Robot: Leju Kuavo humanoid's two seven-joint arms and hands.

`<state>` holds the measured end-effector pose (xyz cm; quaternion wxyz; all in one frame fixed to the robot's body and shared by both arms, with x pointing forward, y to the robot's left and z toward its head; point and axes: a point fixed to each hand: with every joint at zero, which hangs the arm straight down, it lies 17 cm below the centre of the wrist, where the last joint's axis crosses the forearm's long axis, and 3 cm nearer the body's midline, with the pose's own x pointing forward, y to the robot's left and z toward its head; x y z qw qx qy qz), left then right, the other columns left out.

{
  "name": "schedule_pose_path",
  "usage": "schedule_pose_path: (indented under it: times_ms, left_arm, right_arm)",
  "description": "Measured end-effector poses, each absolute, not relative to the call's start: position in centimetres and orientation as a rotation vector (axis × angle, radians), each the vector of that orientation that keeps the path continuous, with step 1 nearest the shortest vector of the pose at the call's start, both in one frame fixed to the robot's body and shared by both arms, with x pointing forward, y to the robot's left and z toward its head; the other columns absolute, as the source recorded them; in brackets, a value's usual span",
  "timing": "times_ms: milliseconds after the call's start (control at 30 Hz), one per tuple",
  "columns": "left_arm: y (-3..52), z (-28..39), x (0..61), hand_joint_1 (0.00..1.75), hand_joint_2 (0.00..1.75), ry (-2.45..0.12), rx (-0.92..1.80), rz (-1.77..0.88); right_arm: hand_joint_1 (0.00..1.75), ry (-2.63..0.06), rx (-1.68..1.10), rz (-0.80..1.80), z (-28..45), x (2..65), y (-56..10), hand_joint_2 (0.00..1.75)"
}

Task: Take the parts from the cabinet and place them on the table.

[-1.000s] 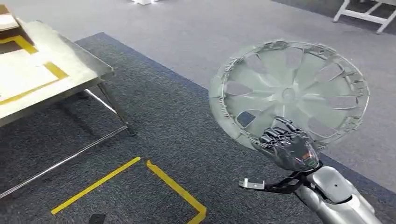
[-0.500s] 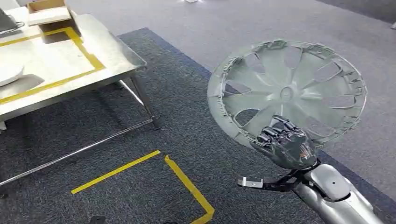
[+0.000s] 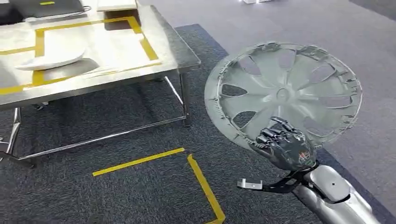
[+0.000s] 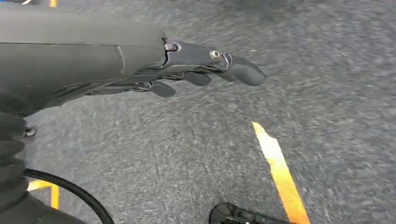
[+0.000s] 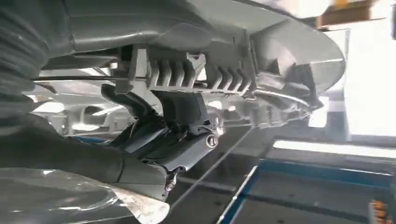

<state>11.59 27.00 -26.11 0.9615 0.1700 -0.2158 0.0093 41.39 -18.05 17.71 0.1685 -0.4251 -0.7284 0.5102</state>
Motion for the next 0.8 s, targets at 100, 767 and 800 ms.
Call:
schedule_pose_path:
  times_ms: [100, 767, 800]
  left_arm:
    - [26.8, -26.1, 11.8, 0.00, 1.75, -0.435, 0.345, 0.018]
    - [26.7, -26.6, 10.3, 0.00, 1.75, -0.358, 0.331, 0.085]
    - [26.6, -26.6, 10.2, 0.00, 1.75, -0.357, 0.329, 0.089]
  right_arm:
    - [1.75, -2.070, -1.207, 1.447, 17.7, 41.4, -18.1, 1.75]
    - [1.75, -2.046, -1.186, 1.473, 17.0, 42.7, -18.6, 1.75]
    - [1.75, -2.041, -1.191, 1.471, 17.0, 42.8, -18.8, 1.75]
